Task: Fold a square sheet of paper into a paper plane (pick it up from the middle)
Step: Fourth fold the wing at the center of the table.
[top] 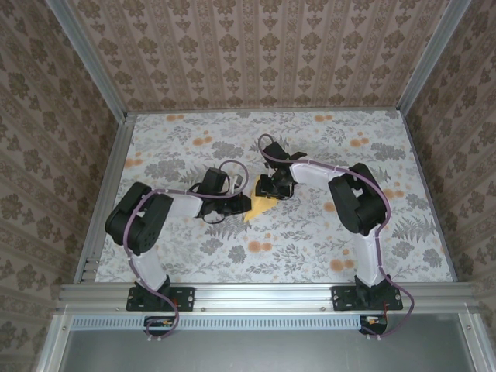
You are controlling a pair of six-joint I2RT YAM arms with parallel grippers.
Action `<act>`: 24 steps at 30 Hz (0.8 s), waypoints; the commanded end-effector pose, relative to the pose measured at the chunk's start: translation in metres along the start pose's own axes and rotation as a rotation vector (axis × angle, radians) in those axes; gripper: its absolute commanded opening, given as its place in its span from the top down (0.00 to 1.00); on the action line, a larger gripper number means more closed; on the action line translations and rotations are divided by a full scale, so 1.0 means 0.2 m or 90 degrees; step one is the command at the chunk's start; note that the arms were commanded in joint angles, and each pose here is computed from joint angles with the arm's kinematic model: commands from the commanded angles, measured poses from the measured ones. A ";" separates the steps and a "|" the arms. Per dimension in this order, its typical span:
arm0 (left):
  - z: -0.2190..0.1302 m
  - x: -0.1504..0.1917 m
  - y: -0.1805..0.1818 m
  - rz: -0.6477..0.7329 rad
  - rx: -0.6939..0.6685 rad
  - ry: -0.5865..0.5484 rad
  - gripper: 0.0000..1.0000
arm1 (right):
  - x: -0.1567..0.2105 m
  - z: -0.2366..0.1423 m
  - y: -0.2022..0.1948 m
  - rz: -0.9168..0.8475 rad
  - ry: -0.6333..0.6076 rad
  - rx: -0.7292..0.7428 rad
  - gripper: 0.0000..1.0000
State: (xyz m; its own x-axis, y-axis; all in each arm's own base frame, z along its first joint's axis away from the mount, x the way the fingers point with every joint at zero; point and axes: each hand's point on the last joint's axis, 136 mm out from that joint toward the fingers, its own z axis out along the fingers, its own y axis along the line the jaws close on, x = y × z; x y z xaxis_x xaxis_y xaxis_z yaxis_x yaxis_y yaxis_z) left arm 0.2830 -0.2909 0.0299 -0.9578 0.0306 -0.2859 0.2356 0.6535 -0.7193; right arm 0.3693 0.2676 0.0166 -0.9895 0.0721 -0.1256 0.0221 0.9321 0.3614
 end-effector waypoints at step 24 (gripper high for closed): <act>-0.09 -0.07 -0.15 -0.010 0.060 -0.041 0.82 | 0.22 0.21 -0.35 0.021 0.097 0.212 0.55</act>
State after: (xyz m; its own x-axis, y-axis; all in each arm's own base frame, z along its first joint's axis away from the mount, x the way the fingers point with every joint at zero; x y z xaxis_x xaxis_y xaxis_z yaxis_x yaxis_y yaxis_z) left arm 0.2901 -0.2862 0.0650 -0.9467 -0.0552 -0.3175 0.2187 0.6137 -0.7587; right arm 0.3700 0.2673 0.0138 -0.9901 0.0576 -0.1279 0.0200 0.9603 0.2782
